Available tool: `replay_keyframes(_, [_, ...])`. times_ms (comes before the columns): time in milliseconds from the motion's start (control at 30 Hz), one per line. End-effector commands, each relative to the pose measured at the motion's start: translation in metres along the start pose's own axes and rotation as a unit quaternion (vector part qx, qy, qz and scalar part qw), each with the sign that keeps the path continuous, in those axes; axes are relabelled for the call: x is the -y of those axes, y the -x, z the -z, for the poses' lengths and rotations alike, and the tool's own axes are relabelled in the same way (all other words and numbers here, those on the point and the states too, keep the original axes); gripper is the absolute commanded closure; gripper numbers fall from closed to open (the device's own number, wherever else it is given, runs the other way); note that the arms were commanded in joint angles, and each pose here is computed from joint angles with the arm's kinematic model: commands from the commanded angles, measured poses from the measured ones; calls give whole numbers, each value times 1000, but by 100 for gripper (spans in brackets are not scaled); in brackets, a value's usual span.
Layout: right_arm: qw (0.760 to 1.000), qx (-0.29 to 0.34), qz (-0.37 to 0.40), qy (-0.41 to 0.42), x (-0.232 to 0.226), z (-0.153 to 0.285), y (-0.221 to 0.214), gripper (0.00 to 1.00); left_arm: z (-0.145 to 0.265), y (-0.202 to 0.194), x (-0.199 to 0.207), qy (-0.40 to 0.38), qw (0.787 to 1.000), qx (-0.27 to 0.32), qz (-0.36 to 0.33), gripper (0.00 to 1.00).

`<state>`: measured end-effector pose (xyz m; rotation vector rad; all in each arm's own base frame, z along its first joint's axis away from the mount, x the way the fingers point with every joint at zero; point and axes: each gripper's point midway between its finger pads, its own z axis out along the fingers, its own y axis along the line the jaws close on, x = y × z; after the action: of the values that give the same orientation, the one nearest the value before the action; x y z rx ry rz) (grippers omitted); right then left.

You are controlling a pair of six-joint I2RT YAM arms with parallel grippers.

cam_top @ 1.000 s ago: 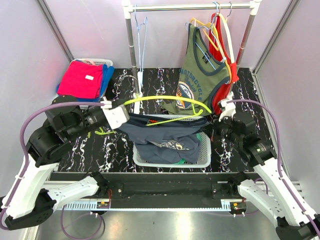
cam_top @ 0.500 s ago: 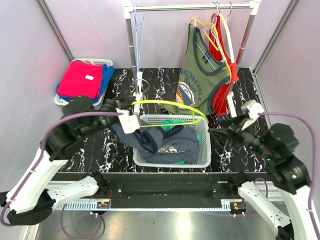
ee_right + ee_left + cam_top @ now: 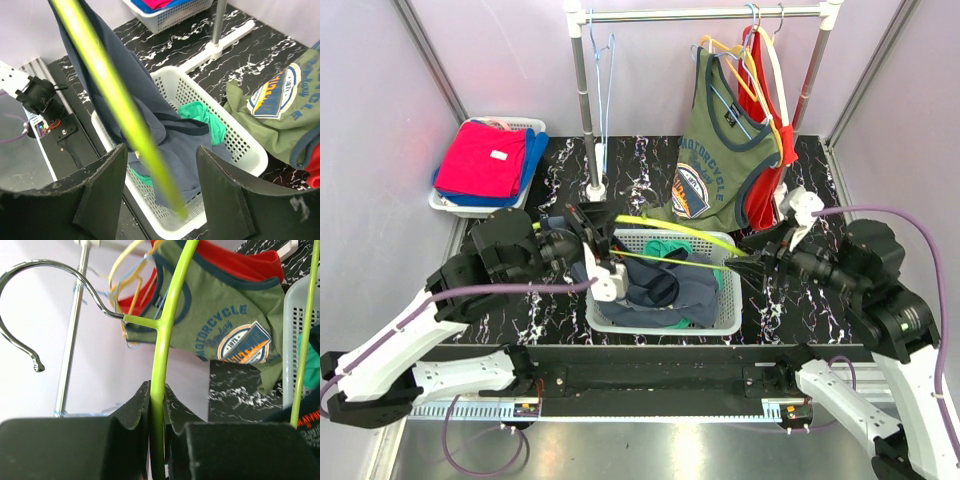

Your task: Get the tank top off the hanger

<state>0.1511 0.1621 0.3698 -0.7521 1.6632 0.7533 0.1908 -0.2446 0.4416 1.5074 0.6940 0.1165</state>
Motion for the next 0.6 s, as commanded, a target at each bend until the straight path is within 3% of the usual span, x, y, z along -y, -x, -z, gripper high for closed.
replay_keyframes(0, [998,38,41,26,-10,5,29,34,3,19,-31,66,996,21,-60,100])
replay_keyframes(167, [997,43,48,33,-15,10,32,34,3,24,-26,67,995,22,-65,100])
replay_keyframes(400, [996,1,21,89,-27,-1,11,49,1,31,-38,81,995,26,-50,100])
replay_keyframes(567, [995,-9,11,101,-28,-5,7,50,3,38,-53,95,994,33,-34,100])
